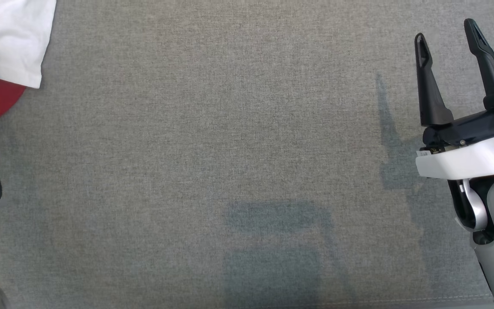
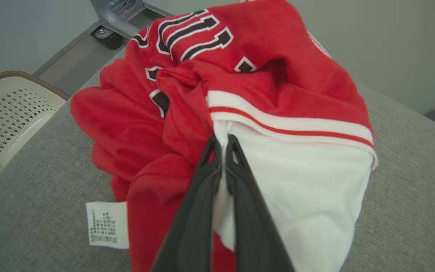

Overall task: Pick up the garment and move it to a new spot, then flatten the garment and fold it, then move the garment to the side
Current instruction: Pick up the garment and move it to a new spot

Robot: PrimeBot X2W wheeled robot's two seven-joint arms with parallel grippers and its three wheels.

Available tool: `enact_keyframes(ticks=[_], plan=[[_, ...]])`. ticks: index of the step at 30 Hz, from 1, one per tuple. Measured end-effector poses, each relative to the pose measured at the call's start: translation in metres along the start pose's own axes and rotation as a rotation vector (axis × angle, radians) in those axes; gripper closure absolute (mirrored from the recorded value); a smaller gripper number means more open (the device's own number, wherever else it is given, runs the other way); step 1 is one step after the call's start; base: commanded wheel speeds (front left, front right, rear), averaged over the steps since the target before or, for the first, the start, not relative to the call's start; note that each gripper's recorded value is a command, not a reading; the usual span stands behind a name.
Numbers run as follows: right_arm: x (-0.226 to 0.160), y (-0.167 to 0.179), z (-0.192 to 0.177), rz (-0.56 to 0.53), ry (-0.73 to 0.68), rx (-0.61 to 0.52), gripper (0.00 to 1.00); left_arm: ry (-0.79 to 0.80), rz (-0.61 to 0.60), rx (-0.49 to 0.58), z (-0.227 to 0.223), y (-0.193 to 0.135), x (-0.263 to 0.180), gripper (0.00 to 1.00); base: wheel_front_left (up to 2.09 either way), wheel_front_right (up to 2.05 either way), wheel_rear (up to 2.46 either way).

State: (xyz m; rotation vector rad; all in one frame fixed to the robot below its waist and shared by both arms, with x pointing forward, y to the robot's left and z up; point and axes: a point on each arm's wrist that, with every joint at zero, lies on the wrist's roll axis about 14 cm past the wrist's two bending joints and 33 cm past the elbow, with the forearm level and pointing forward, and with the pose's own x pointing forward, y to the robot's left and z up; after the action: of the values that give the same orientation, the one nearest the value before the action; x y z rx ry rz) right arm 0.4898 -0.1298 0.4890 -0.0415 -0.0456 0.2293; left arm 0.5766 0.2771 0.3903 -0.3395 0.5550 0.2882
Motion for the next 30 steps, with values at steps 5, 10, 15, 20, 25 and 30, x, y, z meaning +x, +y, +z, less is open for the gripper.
enact_keyframes(ticks=[5, 10, 15, 20, 25, 30], plan=[[-0.001, 0.0, 0.008, -0.006, -0.023, -0.005, 0.0, -0.114, -0.09, -0.021, 0.033, -0.024, -0.012, 1.0, 0.0, 0.0, 0.0], [-0.004, 0.003, 0.021, -0.013, -0.061, 0.014, 0.0, -0.218, -0.223, -0.008, 0.065, -0.061, -0.035, 1.0, 0.0, 0.0, 0.0], [-0.008, 0.006, 0.039, -0.017, -0.104, 0.029, 0.0, -0.326, -0.336, 0.023, 0.1, -0.09, -0.068, 1.0, 0.0, 0.0, 0.0], [-0.015, 0.013, 0.055, -0.021, -0.141, 0.063, 0.0, -0.434, -0.424, 0.057, 0.137, -0.119, -0.107, 1.0, 0.0, 0.0, 0.0], [-0.024, 0.022, 0.065, -0.017, -0.154, 0.093, 0.0, -0.491, -0.534, 0.094, 0.151, -0.158, -0.143, 1.0, 0.0, 0.0, 0.0], [-0.044, 0.031, 0.064, -0.014, -0.131, 0.118, 0.0, -0.504, -0.671, 0.128, 0.148, -0.21, -0.186, 1.0, 0.0, 0.0, 0.0]])
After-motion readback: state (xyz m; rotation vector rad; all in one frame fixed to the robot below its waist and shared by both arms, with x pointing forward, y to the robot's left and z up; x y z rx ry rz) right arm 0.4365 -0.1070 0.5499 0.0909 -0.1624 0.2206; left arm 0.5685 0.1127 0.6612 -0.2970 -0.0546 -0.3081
